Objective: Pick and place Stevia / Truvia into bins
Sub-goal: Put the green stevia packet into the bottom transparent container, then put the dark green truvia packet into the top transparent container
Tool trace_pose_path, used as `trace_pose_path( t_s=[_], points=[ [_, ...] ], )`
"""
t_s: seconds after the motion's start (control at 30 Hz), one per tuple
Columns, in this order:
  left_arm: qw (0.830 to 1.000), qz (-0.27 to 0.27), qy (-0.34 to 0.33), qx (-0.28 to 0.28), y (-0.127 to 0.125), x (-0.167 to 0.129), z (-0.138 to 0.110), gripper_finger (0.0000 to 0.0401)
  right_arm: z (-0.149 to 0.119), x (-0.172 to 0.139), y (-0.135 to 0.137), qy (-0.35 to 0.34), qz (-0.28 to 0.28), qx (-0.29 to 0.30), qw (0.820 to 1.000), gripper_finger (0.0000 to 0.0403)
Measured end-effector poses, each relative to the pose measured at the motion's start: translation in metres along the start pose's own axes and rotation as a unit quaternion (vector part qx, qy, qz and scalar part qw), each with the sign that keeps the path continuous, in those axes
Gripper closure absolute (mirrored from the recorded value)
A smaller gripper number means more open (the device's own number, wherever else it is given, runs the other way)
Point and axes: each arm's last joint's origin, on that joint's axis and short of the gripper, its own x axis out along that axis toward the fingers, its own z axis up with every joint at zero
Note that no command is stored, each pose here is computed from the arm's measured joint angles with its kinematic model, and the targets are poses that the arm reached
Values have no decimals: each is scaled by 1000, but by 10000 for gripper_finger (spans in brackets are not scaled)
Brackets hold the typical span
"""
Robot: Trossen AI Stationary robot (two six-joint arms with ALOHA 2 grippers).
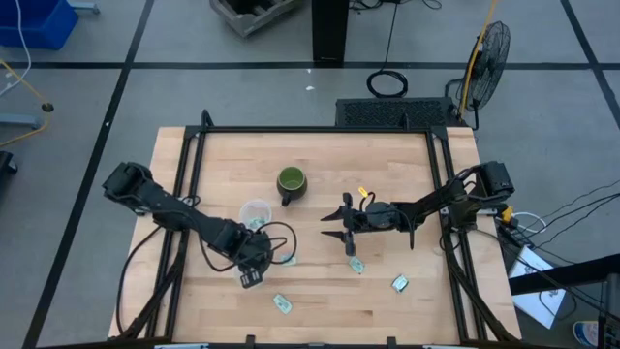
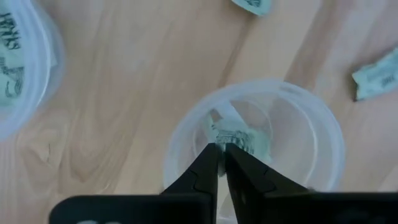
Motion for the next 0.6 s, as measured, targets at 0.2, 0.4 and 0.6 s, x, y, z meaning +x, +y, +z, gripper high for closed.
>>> trace_pose_path(
  t_s=[0.2, 0.4, 0.6],
  points=[
    [1000, 2, -1, -18, 5, 1, 4, 339, -1, 0, 0, 5, 0, 0, 1000, 234],
    [999, -12, 15, -26, 5, 1, 3, 317, -9, 0, 2, 45, 31, -1, 998, 234],
    [981, -115, 120, -101, -1, -11, 8, 316, -11, -3, 3, 71, 53, 21, 996, 234]
  ],
)
